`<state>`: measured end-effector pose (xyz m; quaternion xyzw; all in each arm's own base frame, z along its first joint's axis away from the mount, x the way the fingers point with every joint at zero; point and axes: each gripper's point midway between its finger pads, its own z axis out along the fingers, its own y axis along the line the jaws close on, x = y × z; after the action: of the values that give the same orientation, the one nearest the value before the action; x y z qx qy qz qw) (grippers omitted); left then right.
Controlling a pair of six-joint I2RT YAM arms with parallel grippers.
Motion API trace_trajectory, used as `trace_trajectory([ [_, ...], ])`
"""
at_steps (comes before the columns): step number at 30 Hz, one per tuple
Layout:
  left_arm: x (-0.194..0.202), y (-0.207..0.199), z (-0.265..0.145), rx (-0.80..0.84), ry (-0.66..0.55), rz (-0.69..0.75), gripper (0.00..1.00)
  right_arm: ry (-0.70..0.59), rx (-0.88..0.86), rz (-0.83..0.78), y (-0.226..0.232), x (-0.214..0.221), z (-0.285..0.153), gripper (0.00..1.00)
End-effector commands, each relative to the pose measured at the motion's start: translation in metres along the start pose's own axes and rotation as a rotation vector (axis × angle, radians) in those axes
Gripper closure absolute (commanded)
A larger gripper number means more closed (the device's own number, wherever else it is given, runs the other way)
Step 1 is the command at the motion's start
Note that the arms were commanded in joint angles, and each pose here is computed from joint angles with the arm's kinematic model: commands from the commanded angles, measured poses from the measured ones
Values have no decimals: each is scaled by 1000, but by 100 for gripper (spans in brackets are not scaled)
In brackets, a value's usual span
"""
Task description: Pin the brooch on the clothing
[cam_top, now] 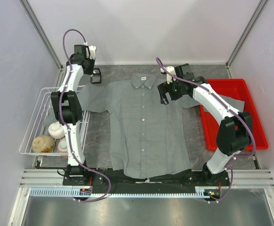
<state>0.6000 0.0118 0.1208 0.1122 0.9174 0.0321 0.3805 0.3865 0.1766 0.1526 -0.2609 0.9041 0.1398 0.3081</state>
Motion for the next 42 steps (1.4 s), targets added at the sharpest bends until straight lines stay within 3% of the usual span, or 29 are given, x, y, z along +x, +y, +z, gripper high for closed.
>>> trace_trajectory([
  [1, -30, -10, -45, 66, -90, 38, 98, -102, -7, -20, 5, -28, -27, 2],
  [4, -34, -33, -70, 191, -122, 43, 98, -138, -23, -19, 10, -35, -37, 2],
  [5, -40, -67, -92, 312, -161, 75, 98, -168, -33, -26, 13, -41, -40, 2],
  [8, -39, -111, -131, 545, -223, 114, 98, -276, -46, -61, 18, -56, -56, 2],
  [14, -32, -184, -245, 941, -349, 202, 98, -421, -219, -179, 56, -79, -91, 2],
  [20, -12, -230, -337, 1214, -431, 249, 98, -504, -482, -277, 105, -84, -122, 2],
  [26, 10, -260, -384, 1317, -491, 349, 98, -600, -578, -336, 135, -94, -146, 2],
  [32, 21, -276, -404, 1367, -527, 407, 98, -616, -644, -427, 176, -84, -158, 4],
  [42, 34, -292, -415, 1414, -527, 443, 98, -614, -680, -488, 198, -81, -155, 30],
])
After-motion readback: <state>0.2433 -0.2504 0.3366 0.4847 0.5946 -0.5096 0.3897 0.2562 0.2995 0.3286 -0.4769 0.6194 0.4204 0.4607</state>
